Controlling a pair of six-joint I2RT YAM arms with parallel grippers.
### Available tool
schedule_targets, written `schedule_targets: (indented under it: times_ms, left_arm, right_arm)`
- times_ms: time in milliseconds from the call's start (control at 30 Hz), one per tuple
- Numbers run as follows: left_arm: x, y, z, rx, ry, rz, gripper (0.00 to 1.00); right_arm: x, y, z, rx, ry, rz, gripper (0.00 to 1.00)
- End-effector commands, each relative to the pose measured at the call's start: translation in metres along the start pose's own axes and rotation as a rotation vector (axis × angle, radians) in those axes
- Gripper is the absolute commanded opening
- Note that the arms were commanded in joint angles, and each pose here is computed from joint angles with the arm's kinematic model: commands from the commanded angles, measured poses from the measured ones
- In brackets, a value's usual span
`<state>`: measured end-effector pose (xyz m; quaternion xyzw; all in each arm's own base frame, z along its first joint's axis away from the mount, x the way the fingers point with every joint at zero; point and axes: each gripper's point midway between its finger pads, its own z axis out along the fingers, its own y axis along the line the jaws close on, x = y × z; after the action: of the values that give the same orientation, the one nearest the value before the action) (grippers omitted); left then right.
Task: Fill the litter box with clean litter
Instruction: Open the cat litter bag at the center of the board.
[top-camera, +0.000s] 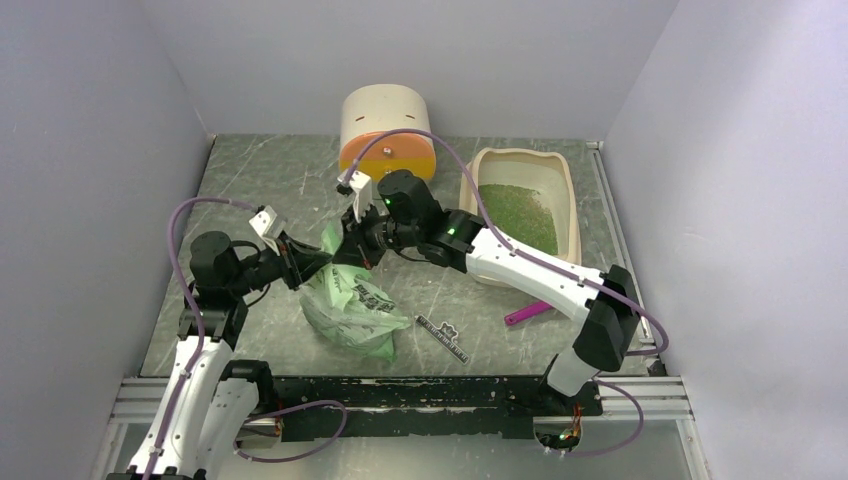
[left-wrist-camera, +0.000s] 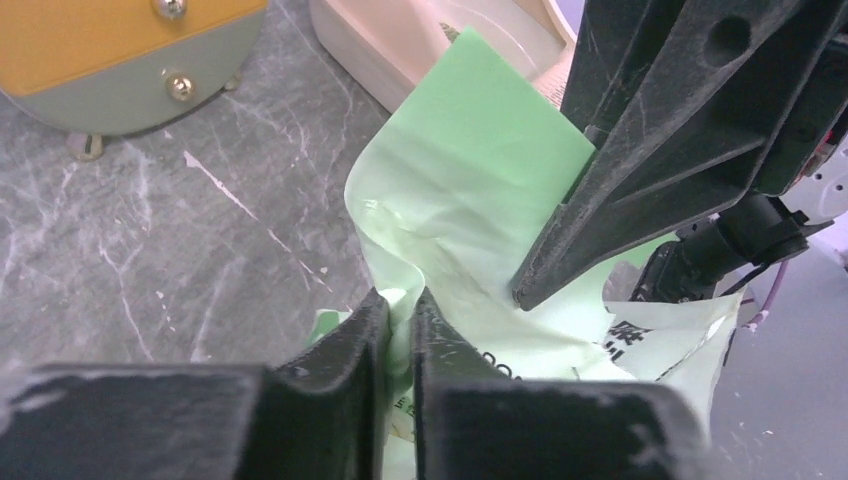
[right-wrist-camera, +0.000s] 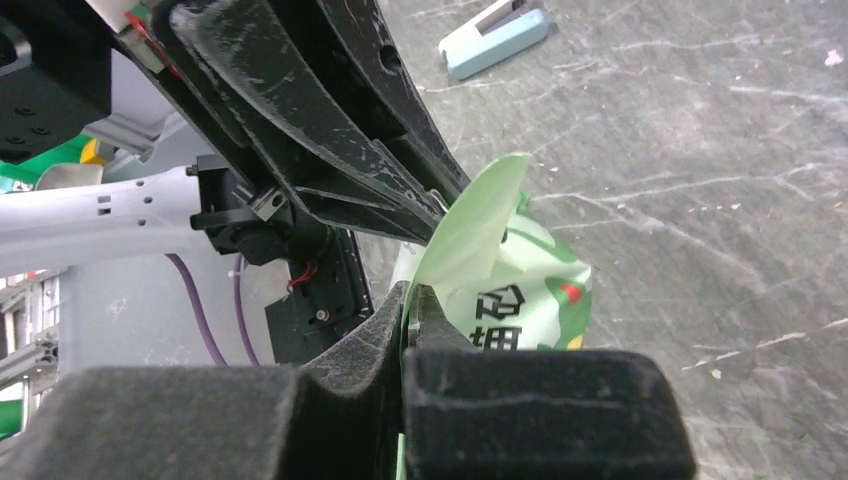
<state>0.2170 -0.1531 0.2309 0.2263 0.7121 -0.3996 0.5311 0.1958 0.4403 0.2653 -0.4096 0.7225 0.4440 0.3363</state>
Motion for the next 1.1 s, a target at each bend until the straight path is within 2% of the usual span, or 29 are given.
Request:
schedule_targets:
  times_ms: [0,200,233,433,533,700,800,1067]
  left_arm:
    - [-0.007,-0.038,-0.005,0.196,0.001,0.044,0.05]
    - [-0.009,-0.037,-0.006,0.166,-0.006,0.053,0.05]
    - [-0.009,-0.035,-0.007,0.152,-0.01,0.053,0.05]
    - [-0.01,-0.04,-0.01,0.16,-0.048,0.062,0.05]
    - [-0.011,-0.041,-0.011,0.154,-0.068,0.071,0.05]
    - [-0.014,-0.042,-0.013,0.141,-0.094,0.082,0.05]
    - [-0.014,-0.041,-0.013,0.133,-0.102,0.08,0.05]
    - [-0.016,-0.037,-0.014,0.092,-0.119,0.085,0.05]
  right_arm:
    - [-0.075,0.035,-0.021,-0.075,-0.216,-0.115,0.0]
    - [-0.067,0.032,-0.022,-0.054,-0.211,-0.098,0.0]
    - [-0.064,0.03,-0.022,-0.044,-0.204,-0.092,0.03]
    - [-0.035,0.019,-0.027,0.007,-0.151,-0.033,0.44]
    - [-0.028,0.014,-0.036,0.051,-0.15,-0.005,0.55]
    - [-0.004,-0.004,-0.06,0.184,-0.128,0.07,0.6]
    - [0.017,-0.004,-0.075,0.208,-0.101,0.113,0.6]
    - [0.06,0.035,-0.094,0.049,-0.005,0.119,0.59]
